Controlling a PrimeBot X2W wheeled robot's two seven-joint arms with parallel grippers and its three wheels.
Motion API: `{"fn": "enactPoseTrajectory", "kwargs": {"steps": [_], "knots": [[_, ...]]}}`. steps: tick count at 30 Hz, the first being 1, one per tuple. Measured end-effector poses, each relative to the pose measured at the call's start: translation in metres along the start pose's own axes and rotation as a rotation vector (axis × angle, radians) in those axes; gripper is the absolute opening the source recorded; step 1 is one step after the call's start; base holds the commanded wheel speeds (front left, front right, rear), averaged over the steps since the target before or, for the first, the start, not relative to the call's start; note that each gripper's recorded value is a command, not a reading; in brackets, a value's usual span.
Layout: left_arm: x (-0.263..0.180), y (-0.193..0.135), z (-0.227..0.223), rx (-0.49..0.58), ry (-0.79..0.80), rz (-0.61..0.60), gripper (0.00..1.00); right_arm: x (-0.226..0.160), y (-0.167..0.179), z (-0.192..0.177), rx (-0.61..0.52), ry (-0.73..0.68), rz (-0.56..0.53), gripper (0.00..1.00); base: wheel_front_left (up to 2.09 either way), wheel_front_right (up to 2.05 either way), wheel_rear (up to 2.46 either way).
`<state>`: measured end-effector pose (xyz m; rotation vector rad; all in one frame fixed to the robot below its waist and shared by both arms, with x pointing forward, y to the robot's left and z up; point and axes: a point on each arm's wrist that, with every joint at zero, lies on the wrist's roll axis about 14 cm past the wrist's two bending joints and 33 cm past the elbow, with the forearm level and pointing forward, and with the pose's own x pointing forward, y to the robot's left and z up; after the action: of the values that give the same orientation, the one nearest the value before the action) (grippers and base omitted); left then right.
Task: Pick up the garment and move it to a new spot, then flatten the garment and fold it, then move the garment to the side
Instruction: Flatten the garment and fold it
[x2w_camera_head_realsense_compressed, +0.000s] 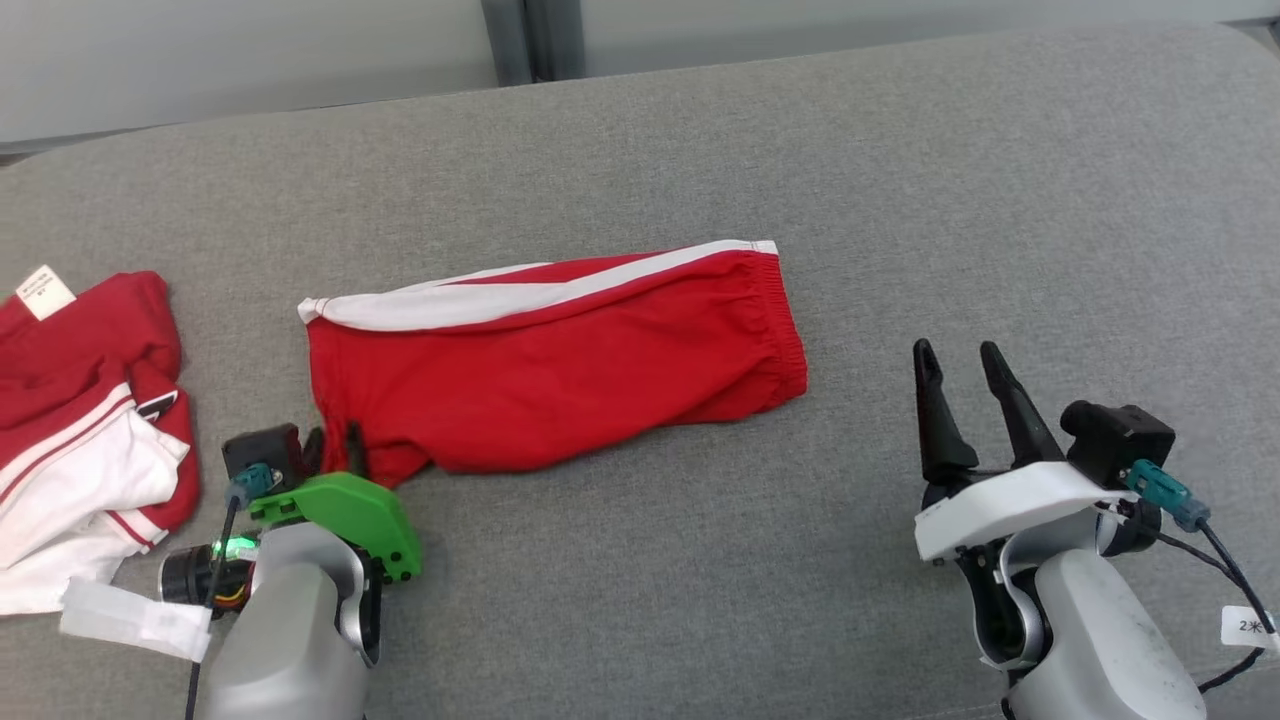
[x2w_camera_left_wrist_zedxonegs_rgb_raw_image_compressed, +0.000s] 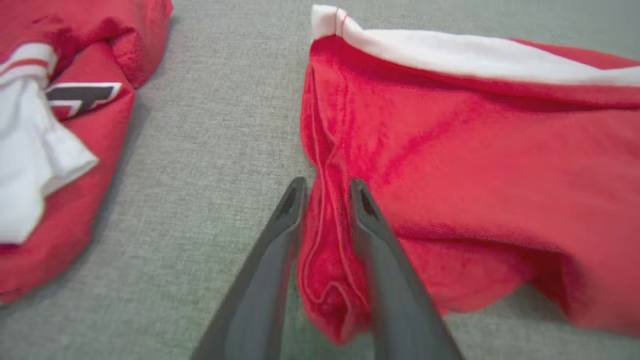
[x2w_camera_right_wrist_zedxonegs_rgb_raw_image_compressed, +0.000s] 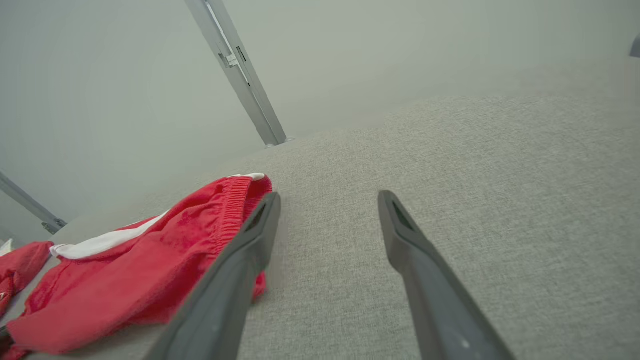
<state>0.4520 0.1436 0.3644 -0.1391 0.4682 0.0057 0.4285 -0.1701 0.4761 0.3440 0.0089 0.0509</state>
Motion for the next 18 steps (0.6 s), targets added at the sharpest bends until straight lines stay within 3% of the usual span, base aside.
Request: {"fn": "enactPoseTrajectory", "kwargs": {"steps": [8, 18], "knots": [[-0.019, 0.0, 0.019, 0.05, -0.139, -0.028, 1.0, 0.015, 0.038, -0.022, 0.003, 0.068, 0.112, 1.0, 0.0, 0.0, 0.0], [-0.043, 0.004, 0.011, 0.042, -0.163, -0.028, 1.0, 0.036, 0.066, -0.058, 0.0, 0.18, 0.187, 1.0, 0.0, 0.0, 0.0]]}}
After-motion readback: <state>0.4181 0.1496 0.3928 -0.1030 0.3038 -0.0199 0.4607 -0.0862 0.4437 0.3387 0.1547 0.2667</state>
